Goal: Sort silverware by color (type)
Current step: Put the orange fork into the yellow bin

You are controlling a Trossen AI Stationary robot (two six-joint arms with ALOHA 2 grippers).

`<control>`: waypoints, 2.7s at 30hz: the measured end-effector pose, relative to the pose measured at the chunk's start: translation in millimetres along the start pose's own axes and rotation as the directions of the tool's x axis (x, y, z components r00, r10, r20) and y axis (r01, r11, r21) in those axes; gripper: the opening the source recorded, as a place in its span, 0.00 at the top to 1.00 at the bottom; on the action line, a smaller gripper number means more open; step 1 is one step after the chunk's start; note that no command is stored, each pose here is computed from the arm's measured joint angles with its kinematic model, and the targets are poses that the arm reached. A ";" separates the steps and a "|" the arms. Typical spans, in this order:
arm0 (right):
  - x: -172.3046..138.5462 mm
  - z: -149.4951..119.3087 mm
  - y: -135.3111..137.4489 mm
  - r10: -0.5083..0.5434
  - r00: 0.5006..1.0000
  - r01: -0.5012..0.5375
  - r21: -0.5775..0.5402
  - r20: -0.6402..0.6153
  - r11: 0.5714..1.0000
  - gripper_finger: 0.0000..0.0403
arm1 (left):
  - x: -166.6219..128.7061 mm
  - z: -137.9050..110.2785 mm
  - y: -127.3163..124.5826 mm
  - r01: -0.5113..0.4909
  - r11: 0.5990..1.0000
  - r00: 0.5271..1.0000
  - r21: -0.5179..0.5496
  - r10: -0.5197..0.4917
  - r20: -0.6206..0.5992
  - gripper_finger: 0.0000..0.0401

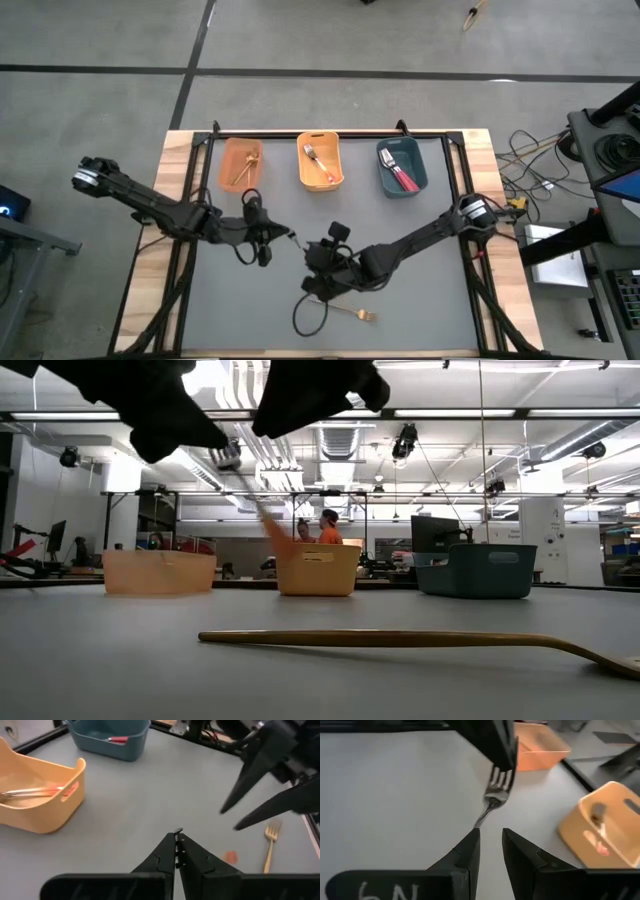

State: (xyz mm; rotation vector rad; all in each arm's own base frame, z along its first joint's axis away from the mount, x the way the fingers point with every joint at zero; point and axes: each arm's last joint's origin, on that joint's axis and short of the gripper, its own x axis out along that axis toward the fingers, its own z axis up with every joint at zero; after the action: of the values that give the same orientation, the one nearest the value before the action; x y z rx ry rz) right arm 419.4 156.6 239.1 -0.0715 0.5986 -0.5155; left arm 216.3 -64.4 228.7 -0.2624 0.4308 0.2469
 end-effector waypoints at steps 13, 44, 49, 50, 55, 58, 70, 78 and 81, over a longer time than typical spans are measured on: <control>21.3 10.0 -20.7 -0.056 0.998 0.056 0.069 0.003 0.996 0.82 | -0.9 17.0 -1.4 -0.130 0.991 0.990 0.003 0.130 0.057 1.00; 66.4 -12.5 -9.3 -0.155 0.988 0.146 0.220 0.026 0.965 0.74 | -0.1 18.6 -1.3 -0.162 0.986 0.986 0.038 0.160 0.054 1.00; 66.4 -12.6 -9.1 -0.150 0.988 0.141 0.220 0.023 0.965 0.95 | -0.1 18.6 -1.3 -0.162 0.986 0.986 0.038 0.160 0.054 1.00; 66.4 -12.7 -9.2 -0.151 0.988 0.142 0.221 0.022 0.965 0.96 | -0.1 18.6 -1.2 -0.163 0.986 0.986 0.038 0.161 0.054 1.00; 66.9 -12.7 -9.2 -0.135 0.991 0.128 0.225 0.016 0.966 0.96 | -0.1 18.9 -1.3 -0.164 0.986 0.985 0.039 0.162 0.057 1.00; 65.9 -11.7 -9.6 -0.111 0.994 0.107 0.224 0.007 0.969 0.96 | -0.3 19.0 -1.5 -0.159 0.986 0.986 0.054 0.156 0.056 0.98; 60.2 2.9 -29.1 0.029 0.997 -0.012 0.236 -0.072 0.972 0.97 | -16.5 31.0 1.9 -0.148 0.972 0.985 0.184 0.127 0.120 0.72; 70.6 13.5 -67.3 0.207 0.953 -0.132 0.312 -0.222 0.941 0.97 | -49.5 48.5 12.1 -0.166 0.903 0.971 0.396 0.080 0.225 0.64; 77.7 15.2 -85.7 0.276 0.917 -0.157 0.374 -0.288 0.914 0.97 | -59.1 51.6 16.1 -0.186 0.859 0.965 0.477 0.069 0.252 0.64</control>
State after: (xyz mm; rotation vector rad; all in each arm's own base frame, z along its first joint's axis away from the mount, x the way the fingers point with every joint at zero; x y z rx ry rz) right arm 444.5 43.1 229.3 0.4235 0.8306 -0.4074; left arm 179.2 -44.4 296.7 0.3056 0.2716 0.2844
